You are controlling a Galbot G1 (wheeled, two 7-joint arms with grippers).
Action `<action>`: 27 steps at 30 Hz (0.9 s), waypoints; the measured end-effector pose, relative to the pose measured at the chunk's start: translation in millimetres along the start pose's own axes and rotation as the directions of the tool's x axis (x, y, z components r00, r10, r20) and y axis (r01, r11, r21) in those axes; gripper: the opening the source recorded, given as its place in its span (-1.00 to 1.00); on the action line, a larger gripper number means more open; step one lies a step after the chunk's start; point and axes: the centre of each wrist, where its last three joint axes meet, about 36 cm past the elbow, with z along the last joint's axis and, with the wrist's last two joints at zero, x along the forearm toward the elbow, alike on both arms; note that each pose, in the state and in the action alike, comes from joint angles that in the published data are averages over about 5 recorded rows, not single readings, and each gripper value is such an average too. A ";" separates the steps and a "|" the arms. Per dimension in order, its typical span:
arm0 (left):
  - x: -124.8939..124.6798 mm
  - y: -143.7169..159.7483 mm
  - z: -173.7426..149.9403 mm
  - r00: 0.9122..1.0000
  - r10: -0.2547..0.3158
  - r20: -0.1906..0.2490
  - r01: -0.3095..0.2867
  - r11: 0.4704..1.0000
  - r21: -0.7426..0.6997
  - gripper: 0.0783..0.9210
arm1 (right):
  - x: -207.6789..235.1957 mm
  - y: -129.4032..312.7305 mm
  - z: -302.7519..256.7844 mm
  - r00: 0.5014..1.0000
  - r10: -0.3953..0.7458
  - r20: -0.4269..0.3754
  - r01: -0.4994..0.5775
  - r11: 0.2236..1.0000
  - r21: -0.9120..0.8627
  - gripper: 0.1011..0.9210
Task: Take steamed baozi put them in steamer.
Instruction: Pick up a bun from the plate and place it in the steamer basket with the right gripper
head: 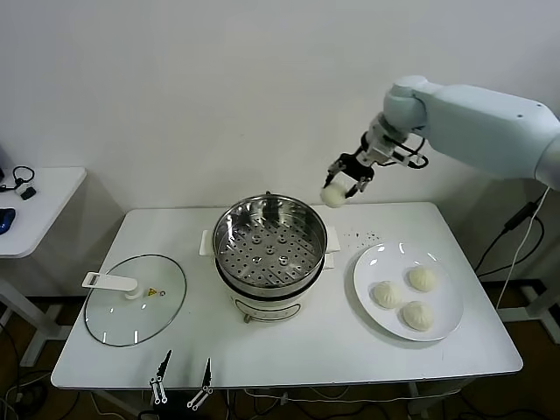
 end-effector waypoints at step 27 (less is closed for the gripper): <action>-4.3 2.7 -1.7 1.000 -0.003 0.014 0.003 1.000 -0.004 0.77 | -117.2 -90.6 -16.1 0.998 -0.061 0.027 0.056 0.987 0.149 0.16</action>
